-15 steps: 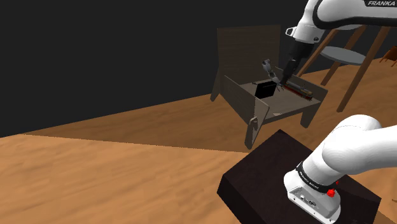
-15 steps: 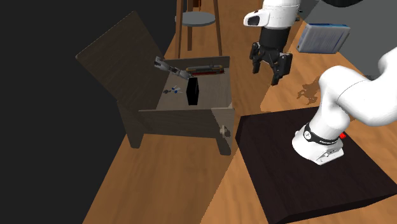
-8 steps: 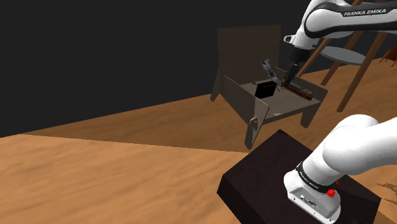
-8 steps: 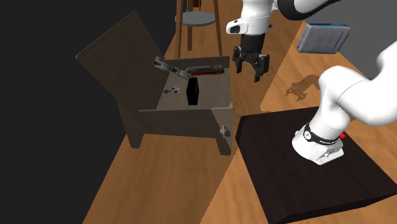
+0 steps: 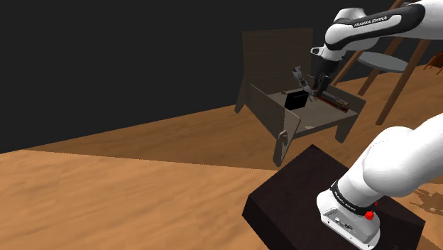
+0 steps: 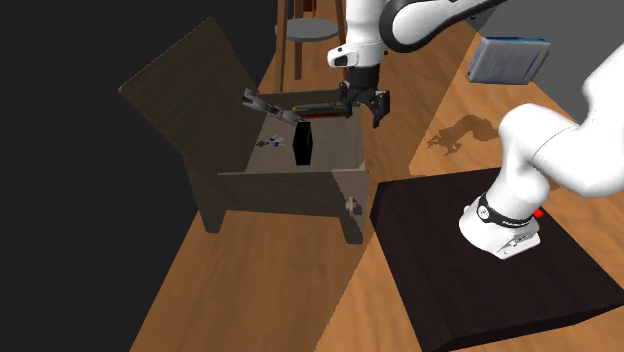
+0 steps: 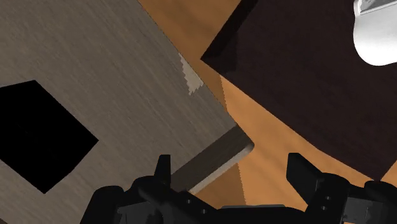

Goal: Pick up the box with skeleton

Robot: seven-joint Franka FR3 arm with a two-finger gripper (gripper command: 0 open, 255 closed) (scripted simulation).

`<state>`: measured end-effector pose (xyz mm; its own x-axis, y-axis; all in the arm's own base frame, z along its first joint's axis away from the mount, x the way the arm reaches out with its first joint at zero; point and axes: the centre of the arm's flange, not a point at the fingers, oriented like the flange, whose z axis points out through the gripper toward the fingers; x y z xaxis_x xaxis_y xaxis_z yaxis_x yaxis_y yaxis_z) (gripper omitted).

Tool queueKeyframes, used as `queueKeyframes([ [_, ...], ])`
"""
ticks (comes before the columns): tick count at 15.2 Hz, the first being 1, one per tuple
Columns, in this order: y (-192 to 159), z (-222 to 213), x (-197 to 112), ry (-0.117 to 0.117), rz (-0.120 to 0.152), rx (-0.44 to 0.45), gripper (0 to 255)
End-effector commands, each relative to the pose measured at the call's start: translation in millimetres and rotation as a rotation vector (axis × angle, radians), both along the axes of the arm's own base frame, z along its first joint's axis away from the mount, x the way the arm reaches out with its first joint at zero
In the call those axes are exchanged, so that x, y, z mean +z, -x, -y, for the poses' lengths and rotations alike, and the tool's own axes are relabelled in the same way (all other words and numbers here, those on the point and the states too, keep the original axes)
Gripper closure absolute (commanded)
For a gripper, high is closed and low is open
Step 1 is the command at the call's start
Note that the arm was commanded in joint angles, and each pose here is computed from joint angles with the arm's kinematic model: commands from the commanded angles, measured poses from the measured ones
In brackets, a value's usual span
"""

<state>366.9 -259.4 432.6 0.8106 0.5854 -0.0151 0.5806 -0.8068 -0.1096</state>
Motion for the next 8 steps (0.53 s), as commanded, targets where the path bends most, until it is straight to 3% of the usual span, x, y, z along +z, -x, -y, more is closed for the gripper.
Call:
queueKeyframes([
  [1,-14,21,-12,0.003,0.000,0.056,0],
  [8,-67,80,-56,0.005,0.001,0.235,0],
])
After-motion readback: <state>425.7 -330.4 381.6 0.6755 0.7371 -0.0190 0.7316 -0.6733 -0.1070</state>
